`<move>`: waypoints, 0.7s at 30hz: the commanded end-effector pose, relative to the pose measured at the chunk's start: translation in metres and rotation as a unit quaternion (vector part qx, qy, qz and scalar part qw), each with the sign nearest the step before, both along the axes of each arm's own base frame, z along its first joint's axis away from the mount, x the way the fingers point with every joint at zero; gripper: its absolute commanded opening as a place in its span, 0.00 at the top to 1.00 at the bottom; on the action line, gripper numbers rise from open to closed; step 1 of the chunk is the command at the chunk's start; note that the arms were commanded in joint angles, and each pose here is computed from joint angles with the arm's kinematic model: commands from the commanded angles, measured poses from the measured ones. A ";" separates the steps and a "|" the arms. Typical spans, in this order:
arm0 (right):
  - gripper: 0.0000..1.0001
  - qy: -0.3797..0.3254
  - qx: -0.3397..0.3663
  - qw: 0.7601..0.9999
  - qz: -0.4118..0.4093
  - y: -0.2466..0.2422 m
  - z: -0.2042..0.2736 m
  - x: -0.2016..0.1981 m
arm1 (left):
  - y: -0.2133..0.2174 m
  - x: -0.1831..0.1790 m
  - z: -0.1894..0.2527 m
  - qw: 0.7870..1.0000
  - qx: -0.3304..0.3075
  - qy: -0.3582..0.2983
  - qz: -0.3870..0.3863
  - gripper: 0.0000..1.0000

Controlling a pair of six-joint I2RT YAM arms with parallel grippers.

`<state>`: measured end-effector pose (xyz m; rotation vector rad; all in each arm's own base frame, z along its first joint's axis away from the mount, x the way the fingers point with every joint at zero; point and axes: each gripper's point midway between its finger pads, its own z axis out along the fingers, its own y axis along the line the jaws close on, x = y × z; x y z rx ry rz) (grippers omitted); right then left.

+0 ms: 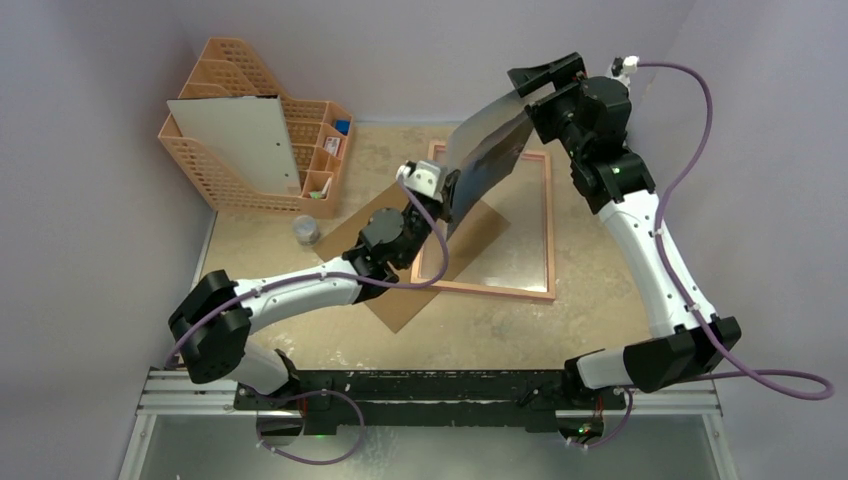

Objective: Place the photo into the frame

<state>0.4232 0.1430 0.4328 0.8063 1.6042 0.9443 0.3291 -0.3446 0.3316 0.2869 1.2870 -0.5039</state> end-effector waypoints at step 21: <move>0.10 -0.199 -0.356 0.912 0.052 -0.028 0.021 -0.068 | 0.023 0.058 0.035 0.972 -0.076 0.222 0.010 1.00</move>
